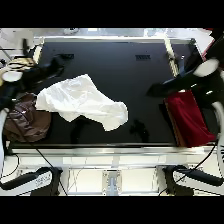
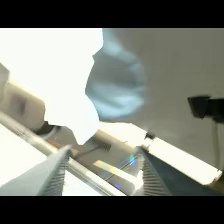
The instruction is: Fold the shirts.
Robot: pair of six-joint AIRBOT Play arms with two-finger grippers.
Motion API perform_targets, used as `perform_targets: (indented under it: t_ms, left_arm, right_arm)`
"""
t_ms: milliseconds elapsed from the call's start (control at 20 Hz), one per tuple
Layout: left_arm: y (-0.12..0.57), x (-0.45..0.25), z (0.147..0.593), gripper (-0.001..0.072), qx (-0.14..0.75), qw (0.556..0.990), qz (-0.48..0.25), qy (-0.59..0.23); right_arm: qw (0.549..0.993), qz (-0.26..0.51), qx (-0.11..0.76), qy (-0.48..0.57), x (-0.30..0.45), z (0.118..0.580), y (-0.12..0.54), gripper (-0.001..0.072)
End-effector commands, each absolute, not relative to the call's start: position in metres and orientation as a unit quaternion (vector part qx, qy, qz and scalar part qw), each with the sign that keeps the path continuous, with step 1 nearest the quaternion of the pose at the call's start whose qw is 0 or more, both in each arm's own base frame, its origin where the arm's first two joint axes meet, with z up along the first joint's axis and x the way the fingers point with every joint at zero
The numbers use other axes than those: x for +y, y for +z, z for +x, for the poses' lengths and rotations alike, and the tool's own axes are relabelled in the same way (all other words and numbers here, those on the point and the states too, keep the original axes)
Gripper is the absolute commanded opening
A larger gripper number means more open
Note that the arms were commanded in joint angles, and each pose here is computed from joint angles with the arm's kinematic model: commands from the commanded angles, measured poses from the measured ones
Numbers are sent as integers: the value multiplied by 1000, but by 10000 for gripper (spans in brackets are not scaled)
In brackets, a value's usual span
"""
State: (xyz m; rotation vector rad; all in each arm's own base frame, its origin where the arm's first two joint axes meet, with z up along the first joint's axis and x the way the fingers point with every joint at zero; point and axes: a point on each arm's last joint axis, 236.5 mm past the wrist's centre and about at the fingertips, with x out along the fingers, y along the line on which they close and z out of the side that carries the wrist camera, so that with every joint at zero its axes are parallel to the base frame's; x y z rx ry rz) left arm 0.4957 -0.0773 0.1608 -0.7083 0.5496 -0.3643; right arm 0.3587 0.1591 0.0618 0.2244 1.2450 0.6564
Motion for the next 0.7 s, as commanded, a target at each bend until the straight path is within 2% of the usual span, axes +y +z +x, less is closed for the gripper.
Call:
perform_targets:
  t_ms: [0, 250, 400, 450, 500, 550, 600, 650]
  left_arm:
    - [123, 21, 494, 670, 292, 902, -311, -61]
    - [57, 63, 499, 670, 343, 887, -309, -12]
    - [24, 82, 502, 670, 364, 895, -259, 11]
    - [20, 90, 504, 670, 362, 901, -239, 19]
    - [18, 99, 506, 669, 358, 907, -220, 30]
    - [15, 105, 505, 645, 360, 910, -201, 38]
    - [10, 109, 504, 614, 368, 910, -185, 40]
    - [1, 110, 500, 587, 381, 907, -173, 40]
  right_arm:
    - [744, 89, 579, 323, 219, 331, -17, 531]
    - [745, 65, 574, 335, 265, 329, -52, 530]
    - [748, 66, 576, 322, 264, 334, -62, 529]
    - [757, 65, 570, 314, 262, 340, -63, 500]
    - [762, 64, 564, 312, 262, 343, -63, 388]
    - [765, 64, 561, 310, 261, 346, -62, 153]
    - [767, 64, 559, 309, 261, 347, -62, 31]
    - [767, 63, 559, 309, 261, 347, -62, 18]
